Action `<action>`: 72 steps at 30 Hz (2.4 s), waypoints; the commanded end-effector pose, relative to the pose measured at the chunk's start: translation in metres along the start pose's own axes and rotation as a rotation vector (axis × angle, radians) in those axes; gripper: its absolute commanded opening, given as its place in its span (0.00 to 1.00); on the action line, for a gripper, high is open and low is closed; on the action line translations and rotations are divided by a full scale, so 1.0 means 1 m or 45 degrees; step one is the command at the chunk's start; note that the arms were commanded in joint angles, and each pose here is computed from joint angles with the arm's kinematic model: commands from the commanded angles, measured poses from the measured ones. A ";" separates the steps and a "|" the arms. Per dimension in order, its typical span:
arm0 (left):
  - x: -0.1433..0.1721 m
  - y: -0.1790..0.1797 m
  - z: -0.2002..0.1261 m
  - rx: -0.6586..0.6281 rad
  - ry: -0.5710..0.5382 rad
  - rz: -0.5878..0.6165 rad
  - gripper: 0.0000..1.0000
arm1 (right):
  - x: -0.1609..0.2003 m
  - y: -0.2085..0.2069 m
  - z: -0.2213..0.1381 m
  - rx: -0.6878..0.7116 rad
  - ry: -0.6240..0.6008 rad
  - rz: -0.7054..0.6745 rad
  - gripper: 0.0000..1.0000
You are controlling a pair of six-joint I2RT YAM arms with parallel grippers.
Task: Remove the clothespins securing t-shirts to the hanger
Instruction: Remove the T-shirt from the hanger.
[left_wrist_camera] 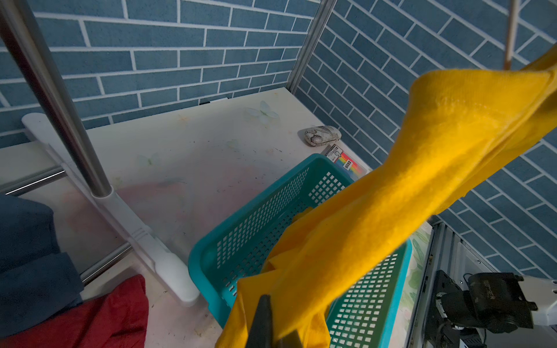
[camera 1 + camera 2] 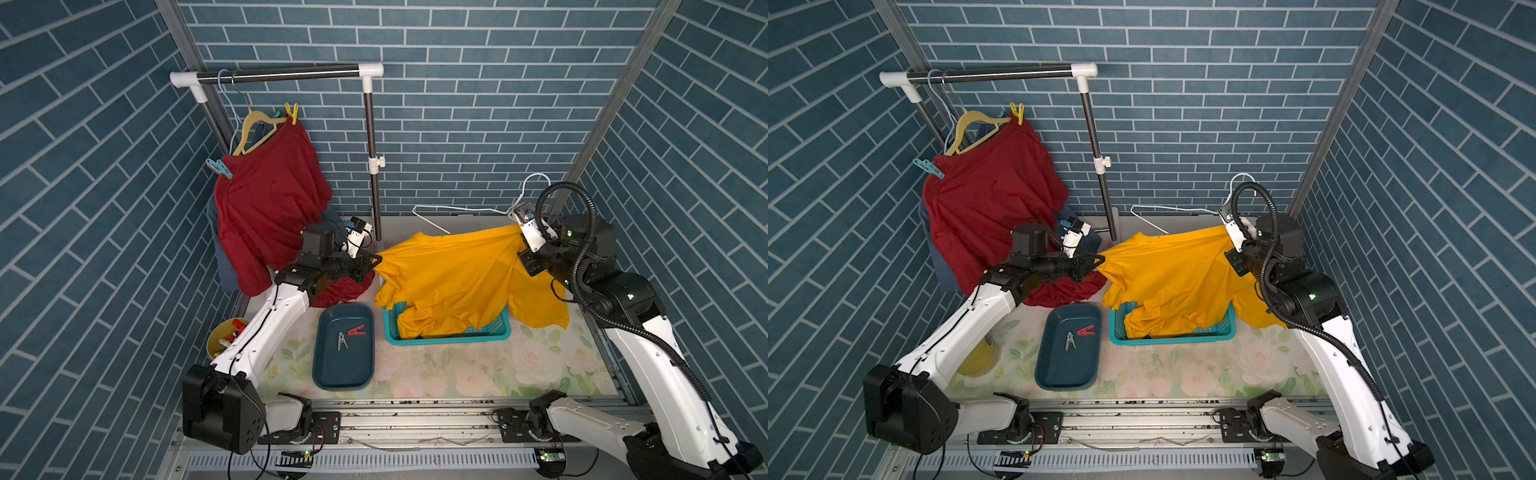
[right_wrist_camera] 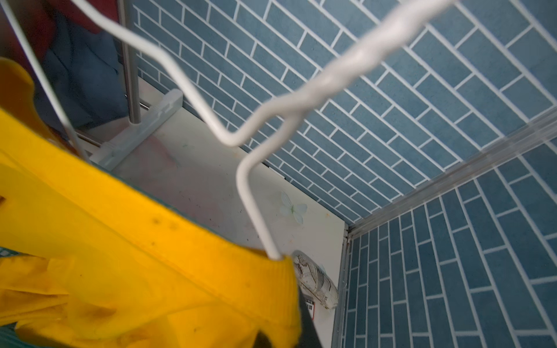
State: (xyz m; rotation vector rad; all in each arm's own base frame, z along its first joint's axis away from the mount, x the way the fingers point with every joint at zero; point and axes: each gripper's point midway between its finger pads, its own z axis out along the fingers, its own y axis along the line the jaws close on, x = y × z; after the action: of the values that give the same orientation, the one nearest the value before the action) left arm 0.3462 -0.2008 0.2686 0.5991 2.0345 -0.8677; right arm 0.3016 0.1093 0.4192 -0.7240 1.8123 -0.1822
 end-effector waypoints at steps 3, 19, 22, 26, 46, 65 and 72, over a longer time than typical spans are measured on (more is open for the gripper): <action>-0.009 0.012 0.002 -0.038 -0.001 -0.030 0.04 | -0.048 -0.007 -0.008 -0.024 -0.107 -0.042 0.00; -0.005 0.023 -0.005 -0.178 0.095 0.073 0.45 | -0.083 0.031 0.017 -0.146 -0.032 -0.261 0.00; -0.007 0.025 -0.016 -0.244 0.090 0.122 0.46 | -0.088 0.041 0.024 -0.201 -0.055 -0.262 0.00; -0.004 0.028 -0.038 -0.367 0.103 0.171 0.47 | -0.092 0.053 0.034 -0.257 -0.085 -0.262 0.00; -0.071 -0.020 -0.102 -0.400 -0.204 0.366 0.59 | -0.067 0.145 0.064 -0.687 -0.140 -0.161 0.00; -0.103 -0.084 -0.050 -0.107 -0.118 0.584 0.60 | -0.046 0.182 0.063 -0.820 -0.143 -0.162 0.00; -0.082 -0.104 -0.020 0.151 0.052 0.503 0.59 | -0.036 0.178 0.058 -0.786 -0.140 -0.187 0.00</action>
State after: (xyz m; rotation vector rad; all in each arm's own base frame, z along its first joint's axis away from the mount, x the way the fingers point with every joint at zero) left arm 0.3289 -0.2485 0.3878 0.9711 1.7924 -0.6268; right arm 0.2986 0.2879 0.3241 -1.3000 1.7804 0.3350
